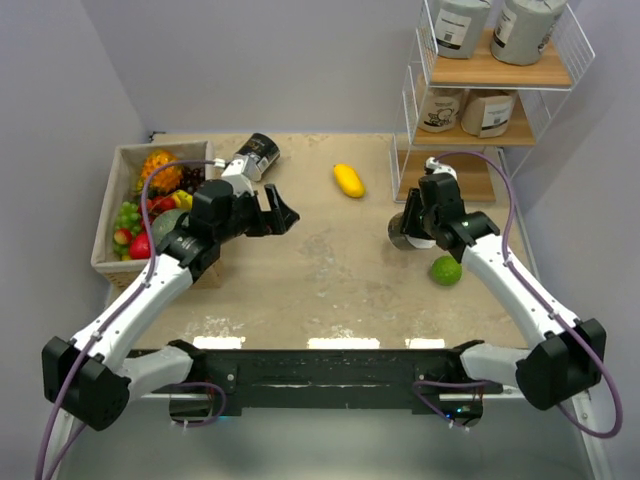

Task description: Place and organize the paper towels onto the shelf

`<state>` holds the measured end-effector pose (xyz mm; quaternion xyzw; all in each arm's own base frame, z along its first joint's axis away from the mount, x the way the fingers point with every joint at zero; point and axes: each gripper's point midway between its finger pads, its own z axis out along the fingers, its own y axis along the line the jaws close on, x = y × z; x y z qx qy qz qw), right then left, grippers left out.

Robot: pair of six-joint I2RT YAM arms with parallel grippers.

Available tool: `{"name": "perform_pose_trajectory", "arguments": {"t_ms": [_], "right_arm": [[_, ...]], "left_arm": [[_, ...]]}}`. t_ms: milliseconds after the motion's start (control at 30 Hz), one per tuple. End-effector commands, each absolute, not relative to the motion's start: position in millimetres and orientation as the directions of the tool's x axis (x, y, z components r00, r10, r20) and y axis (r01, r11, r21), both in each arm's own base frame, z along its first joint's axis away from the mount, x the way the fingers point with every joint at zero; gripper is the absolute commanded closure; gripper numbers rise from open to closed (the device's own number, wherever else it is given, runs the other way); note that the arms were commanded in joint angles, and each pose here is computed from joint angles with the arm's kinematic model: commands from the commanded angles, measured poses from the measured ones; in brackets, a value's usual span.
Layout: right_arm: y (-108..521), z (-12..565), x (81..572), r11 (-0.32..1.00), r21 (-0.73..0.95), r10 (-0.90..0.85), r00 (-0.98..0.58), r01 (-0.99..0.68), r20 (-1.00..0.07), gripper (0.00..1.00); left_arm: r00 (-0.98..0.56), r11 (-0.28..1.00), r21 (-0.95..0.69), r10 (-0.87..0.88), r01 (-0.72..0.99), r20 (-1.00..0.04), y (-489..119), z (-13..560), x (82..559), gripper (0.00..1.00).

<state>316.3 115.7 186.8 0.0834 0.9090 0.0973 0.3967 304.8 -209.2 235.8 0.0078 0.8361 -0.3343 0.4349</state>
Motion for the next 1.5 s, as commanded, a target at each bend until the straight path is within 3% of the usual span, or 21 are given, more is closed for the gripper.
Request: {"name": "perform_pose_trajectory", "arguments": {"t_ms": [0,133,433,533,700,800,1067,1467], "right_arm": [[76,192,331,0.979,0.053,0.171,-0.648,0.197,-0.742,0.71],[74,183,349,0.974,0.020,0.165,-0.652,0.224,-0.740,0.71],[78,157,372,0.973,-0.007,0.155,-0.678,0.230,-0.719,0.64],[74,166,375,0.970,-0.020,0.153,-0.672,0.243,-0.725,0.57],[65,189,370,0.964,-0.019,0.164,-0.647,0.265,-0.744,0.36],[51,200,364,0.955,-0.012,0.183,-0.624,0.295,-0.760,0.31],[6,185,367,0.906,0.181,0.390,-0.585,0.383,-0.711,0.32],[3,147,375,0.803,0.450,0.595,-0.546,0.390,-0.590,0.32]], "left_arm": [[-0.462,0.923,-0.298,-0.160,0.243,-0.872,-153,252,309,0.05],[-0.422,0.979,-0.165,-0.100,0.119,-0.901,-112,225,303,0.05],[-0.311,0.979,-0.177,-0.138,0.100,-0.940,-98,253,292,0.04],[-0.313,0.980,-0.175,-0.137,0.098,-0.940,-97,253,292,0.04],[-0.314,0.980,-0.173,-0.135,0.098,-0.940,-97,252,291,0.03],[-0.313,0.980,-0.174,-0.135,0.098,-0.940,-97,252,291,0.03],[-0.304,0.981,-0.174,-0.139,0.091,-0.942,-94,254,289,0.03],[-0.318,0.980,-0.173,-0.133,0.100,-0.939,-97,249,290,0.03]]}}
